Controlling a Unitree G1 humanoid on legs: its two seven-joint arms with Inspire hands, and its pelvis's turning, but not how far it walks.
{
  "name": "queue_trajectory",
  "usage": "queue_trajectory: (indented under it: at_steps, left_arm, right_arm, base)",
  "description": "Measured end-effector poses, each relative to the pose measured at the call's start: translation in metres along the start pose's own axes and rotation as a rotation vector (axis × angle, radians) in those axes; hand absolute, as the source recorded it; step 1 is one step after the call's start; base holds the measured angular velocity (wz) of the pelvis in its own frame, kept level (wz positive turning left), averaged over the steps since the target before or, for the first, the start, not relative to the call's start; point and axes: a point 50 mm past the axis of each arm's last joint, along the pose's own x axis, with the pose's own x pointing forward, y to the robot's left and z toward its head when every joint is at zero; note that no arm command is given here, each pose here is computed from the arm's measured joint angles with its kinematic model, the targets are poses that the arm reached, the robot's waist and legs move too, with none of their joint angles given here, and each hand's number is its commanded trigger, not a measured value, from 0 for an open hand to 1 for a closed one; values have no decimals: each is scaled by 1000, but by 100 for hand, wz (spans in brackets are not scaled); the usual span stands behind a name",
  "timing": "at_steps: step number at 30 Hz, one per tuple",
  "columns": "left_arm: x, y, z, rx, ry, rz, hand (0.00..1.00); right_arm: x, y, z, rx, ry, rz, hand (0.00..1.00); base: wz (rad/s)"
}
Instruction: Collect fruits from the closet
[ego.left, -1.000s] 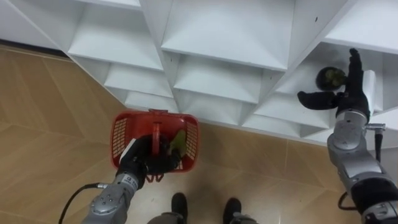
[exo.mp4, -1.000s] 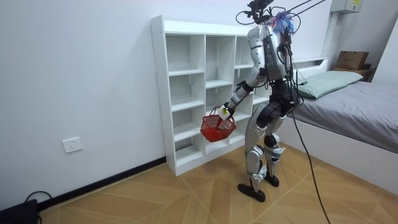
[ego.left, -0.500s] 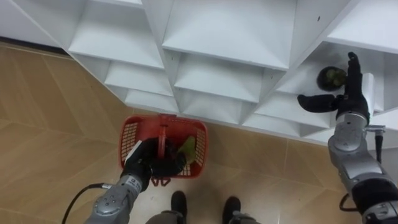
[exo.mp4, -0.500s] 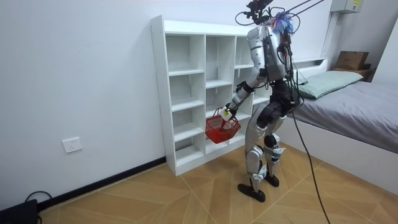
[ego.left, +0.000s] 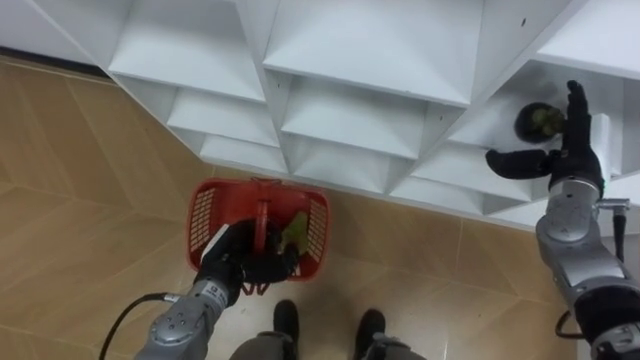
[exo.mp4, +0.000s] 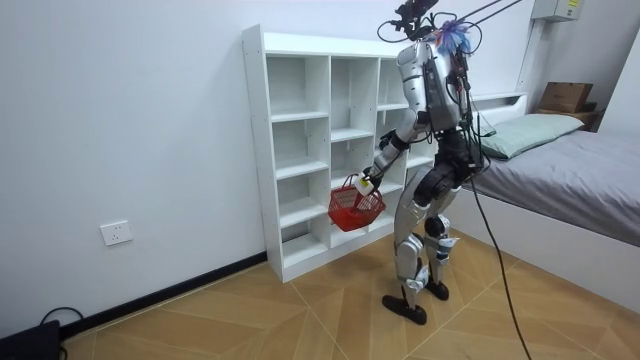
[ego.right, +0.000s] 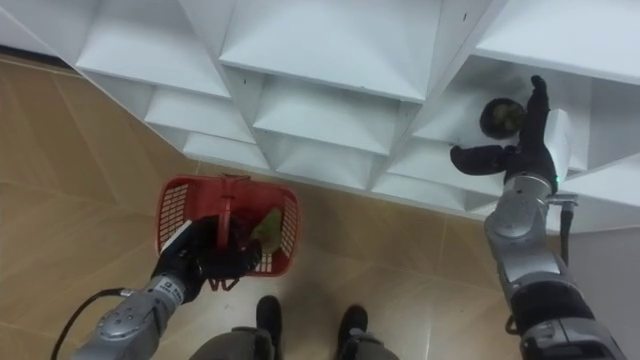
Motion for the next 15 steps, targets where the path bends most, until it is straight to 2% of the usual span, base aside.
queue_trajectory:
  at_steps: [15]
  left_arm:
    - [1, -2, 3, 5, -9, -53, 100]
  right_arm:
    - [4, 4, 10, -19, -38, 44, 0]
  base:
    - [0]
